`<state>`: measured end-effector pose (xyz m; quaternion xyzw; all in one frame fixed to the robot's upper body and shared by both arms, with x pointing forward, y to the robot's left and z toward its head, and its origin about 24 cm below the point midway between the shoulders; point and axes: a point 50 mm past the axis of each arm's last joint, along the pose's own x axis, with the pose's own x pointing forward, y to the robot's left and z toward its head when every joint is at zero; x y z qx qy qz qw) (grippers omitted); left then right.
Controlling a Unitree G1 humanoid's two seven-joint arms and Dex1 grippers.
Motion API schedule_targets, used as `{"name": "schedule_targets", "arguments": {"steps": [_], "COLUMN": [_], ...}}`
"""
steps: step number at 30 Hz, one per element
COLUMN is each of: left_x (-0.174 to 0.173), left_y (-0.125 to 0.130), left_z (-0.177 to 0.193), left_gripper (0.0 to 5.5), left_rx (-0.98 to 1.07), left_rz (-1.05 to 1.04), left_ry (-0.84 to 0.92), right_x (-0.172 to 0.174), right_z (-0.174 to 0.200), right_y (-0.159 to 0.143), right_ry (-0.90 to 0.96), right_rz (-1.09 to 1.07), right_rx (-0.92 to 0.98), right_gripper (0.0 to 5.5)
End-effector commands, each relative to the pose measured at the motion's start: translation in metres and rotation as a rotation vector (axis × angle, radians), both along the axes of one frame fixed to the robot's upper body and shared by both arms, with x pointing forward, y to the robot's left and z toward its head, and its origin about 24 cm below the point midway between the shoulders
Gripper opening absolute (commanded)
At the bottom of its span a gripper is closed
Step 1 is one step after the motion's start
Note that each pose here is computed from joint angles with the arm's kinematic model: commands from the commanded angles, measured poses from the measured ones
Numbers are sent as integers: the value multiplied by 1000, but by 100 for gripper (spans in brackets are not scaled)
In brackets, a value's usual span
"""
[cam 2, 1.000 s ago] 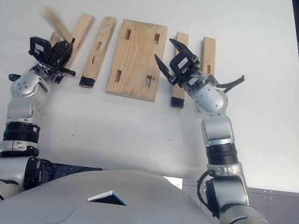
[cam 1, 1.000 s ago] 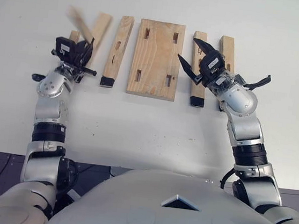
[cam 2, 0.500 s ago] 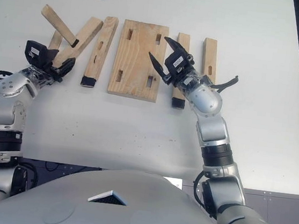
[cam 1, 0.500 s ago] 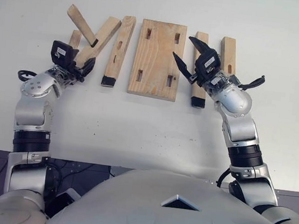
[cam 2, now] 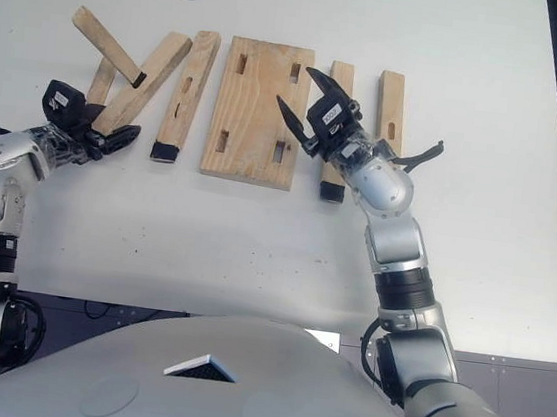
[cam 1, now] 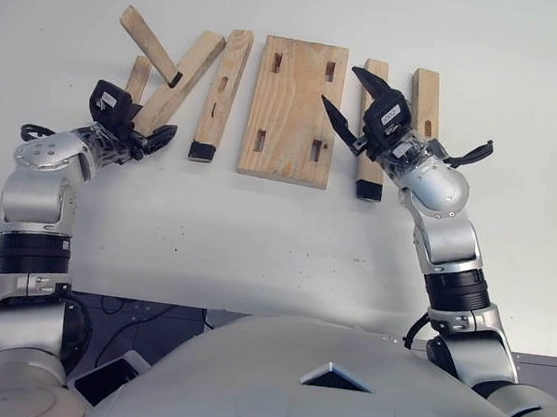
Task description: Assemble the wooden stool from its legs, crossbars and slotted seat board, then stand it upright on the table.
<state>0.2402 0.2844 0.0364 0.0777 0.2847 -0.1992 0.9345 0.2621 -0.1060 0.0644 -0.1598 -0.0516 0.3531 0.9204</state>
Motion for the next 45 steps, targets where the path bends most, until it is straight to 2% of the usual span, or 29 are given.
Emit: {"name": "schedule_targets", "arguments": {"steps": [1, 4, 6, 9, 12, 14, 15, 17, 18, 20, 23, 26, 28, 38, 45], "left_x": [0, 0, 2, 12, 31, 37, 37, 36, 35, 31, 23, 19, 17, 9, 8], "left_y": [0, 1, 6, 4, -20, -42, -54, -77, -89, -104, -125, -138, -142, -148, -148], "left_z": [1, -1, -2, 10, 54, 79, 86, 90, 89, 87, 81, 79, 81, 84, 76], "left_gripper": [286, 227, 199, 199, 199, 199, 199, 199, 199, 199, 199, 199, 199, 199, 199], "left_rx": [7, 25, 118, 106, -100, -341, -445, -632, -720, -822, -966, -1090, -1142, -1196, -1184], "left_rz": [-20, -17, -24, -23, -69, -114, -147, -209, -235, -282, -386, -464, -492, -544, -520], "left_ry": [2, 6, -38, -163, -378, -416, -397, -316, -256, -170, -69, 5, 23, 70, 113], "right_x": [4, 6, 6, 5, 11, 16, 18, 24, 27, 25, 24, 34, 39, 35, 37], "right_z": [4, 5, 6, 8, 13, 18, 21, 36, 43, 56, 74, 80, 82, 76, 74], "right_y": [2, 2, 2, 2, -5, -10, -12, -17, -21, -23, -31, -36, -35, -23, -24], "right_ry": [-9, -12, -13, -20, -55, -71, -73, 48, 178, 338, 545, 700, 759, 859, 862], "right_rz": [1, 2, 5, 12, -5, -5, 4, 6, 46, 185, 415, 497, 514, 557, 551], "right_rx": [5, 5, 10, 19, 7, 5, 20, 276, 452, 644, 818, 925, 976, 1004, 1045], "right_gripper": [277, 277, 277, 277, 277, 277, 277, 277, 277, 277, 277, 325, 349, 351, 226]}}
